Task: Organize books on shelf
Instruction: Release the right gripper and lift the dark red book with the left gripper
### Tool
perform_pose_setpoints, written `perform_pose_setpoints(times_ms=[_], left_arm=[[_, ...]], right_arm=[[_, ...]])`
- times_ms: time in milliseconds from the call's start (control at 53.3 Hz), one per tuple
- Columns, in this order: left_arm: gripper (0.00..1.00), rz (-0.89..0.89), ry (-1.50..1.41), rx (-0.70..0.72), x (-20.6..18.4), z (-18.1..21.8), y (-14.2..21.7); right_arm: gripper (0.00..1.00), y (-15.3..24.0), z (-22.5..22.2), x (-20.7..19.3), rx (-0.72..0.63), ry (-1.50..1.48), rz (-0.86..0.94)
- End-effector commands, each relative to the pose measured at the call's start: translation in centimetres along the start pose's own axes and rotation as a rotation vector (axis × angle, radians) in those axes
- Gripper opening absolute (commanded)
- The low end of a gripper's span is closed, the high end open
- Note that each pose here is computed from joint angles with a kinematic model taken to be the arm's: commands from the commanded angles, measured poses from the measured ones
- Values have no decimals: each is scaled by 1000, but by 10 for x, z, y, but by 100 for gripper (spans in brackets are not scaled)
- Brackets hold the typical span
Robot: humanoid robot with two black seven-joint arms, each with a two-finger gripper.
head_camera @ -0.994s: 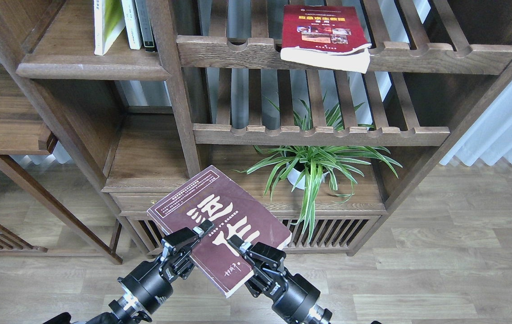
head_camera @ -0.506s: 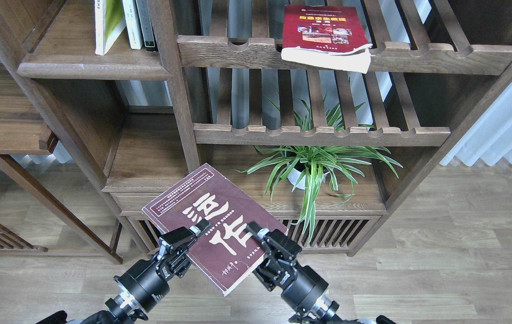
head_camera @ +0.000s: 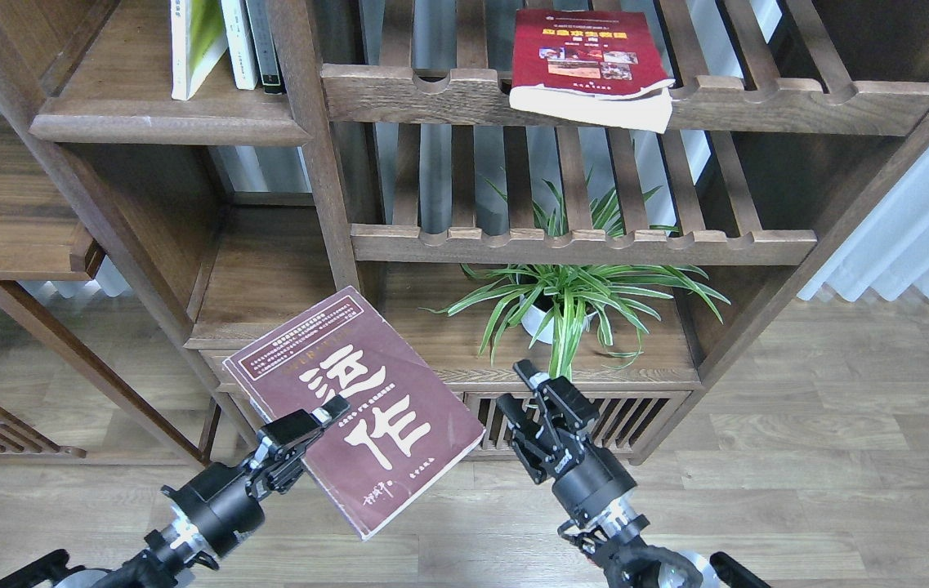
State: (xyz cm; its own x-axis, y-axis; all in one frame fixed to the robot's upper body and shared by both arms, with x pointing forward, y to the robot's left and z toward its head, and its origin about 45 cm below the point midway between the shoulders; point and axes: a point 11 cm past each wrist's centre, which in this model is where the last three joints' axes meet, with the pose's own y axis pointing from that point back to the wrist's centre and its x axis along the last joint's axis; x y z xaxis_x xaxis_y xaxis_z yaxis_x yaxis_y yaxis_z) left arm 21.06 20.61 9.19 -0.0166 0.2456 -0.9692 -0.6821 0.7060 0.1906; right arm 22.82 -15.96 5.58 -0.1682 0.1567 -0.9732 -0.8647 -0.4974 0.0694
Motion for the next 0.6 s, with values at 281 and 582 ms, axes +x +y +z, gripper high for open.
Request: perform_pose_setpoints(times_ms=[281, 582], left_arm=[[3, 12, -171, -57, -9, 47, 14], [1, 22, -273, -152, -24, 97, 31]], right_arm=[[73, -7, -10, 4, 6, 34, 22], [73, -8, 0, 7, -6, 18, 23]])
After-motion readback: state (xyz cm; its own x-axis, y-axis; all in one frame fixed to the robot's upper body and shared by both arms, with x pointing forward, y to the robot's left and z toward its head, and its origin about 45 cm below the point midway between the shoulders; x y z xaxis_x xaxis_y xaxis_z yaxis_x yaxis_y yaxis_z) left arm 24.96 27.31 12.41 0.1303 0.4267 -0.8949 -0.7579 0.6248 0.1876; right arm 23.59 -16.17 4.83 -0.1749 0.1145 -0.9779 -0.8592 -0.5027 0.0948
